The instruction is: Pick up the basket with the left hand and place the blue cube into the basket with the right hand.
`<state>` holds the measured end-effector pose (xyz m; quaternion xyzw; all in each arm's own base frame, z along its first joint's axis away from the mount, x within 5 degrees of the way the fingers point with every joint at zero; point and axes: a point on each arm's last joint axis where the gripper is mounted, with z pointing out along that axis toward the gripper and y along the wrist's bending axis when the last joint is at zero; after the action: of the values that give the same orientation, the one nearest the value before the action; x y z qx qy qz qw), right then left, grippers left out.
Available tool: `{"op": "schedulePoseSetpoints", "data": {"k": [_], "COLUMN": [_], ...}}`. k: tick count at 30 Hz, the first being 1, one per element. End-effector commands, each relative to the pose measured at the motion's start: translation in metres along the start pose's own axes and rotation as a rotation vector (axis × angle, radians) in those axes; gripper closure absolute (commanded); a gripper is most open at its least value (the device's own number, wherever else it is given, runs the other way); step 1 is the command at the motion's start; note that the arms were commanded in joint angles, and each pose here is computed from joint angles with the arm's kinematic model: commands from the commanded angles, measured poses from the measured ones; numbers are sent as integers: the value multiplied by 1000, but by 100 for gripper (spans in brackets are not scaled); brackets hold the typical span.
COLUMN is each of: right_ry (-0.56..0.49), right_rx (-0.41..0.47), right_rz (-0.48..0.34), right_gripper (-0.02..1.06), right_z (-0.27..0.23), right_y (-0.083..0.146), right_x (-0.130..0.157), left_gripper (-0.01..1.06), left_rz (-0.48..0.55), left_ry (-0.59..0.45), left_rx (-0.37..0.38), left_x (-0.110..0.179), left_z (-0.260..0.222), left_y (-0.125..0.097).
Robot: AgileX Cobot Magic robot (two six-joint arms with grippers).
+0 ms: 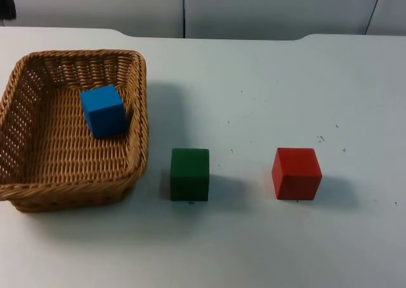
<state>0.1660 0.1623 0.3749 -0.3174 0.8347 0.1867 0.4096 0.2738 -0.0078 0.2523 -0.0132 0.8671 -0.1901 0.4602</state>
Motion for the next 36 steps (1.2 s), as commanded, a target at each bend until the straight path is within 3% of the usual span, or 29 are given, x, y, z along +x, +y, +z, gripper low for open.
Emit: {"op": "schedulePoseSetpoints", "data": {"k": [1,6,14,18,25,30,36], "right_ry": [-25,-37,-45,-64,-93,-88,-153], "right_rx": [6,21,36,35,31,31,30], "right_rz": [-16,-35,-74,-86,-92,-92,-91], "right_gripper": [22,22,22,22,22,22,22], "right_z": [-2,-2,-4,-1,3,-6,-31], "right_y": [0,-2,-3,-3,-4,-5,-6], "right_x": [-1,-3,-3,1,34,56,74], "left_gripper": [0,0,0,0,0,0,0], "left_rz": [22,51,160,180,156,245,189], "left_ry": [-49,-135,-158,-202,-242,-237,-216], "left_rx": [65,140,94,26,33,4,-74], "left_x": [-9,-19,-4,18,67,99,124], "left_z": [-17,-63,-140,-178,-201,-221,-238], "left_y": [-13,-40,-69,-76,-79,-82,-78]}}
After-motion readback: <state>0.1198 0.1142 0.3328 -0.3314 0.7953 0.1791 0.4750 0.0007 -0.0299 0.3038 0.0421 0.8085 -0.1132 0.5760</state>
